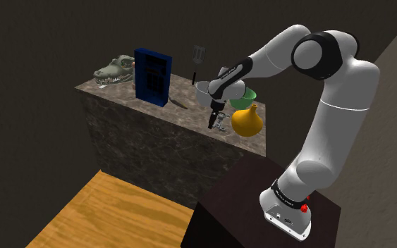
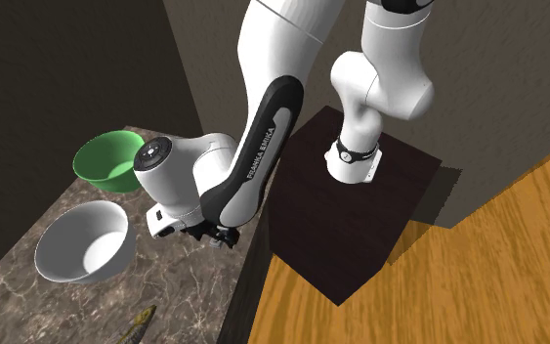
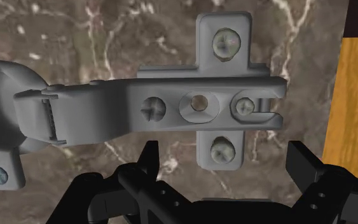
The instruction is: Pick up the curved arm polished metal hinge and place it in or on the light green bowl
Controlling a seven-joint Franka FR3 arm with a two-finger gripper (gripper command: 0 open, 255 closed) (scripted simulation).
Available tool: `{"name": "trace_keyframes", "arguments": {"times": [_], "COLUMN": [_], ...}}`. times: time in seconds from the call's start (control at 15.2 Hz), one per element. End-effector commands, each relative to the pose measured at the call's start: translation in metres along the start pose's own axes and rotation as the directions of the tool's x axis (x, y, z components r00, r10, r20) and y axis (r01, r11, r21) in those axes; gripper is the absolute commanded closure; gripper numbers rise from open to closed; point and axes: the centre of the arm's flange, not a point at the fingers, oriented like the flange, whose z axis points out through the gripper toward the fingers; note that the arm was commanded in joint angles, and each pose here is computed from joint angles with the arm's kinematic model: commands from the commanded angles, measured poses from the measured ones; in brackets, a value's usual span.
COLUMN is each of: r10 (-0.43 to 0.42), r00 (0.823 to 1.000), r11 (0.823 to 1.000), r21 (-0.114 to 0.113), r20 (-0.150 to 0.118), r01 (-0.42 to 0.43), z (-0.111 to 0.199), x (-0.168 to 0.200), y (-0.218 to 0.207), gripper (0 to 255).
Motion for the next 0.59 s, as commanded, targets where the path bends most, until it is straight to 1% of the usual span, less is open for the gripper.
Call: {"name": "trace_keyframes", "arguments": {"times": [0.0, 0.2, 0.26, 0.53], "r10": [0.000, 0.000, 0.000, 0.000], "r00": [1.000, 1.000, 1.000, 1.000], "r11": [1.000, 1.000, 1.000, 1.000], "r21": [0.000, 0.000, 0.000, 0.000], "r20": [0.000, 0.000, 0.000, 0.000], "r01": [0.000, 0.000, 0.000, 0.000], "z": [0.0005, 0.0004, 0.0004, 0.0004], "x": [0.0001, 0.0000, 0.0000, 0.0000], "y": [0.0002, 0.0002, 0.0002, 0.0002], "gripper": [0, 0, 255, 255]}}
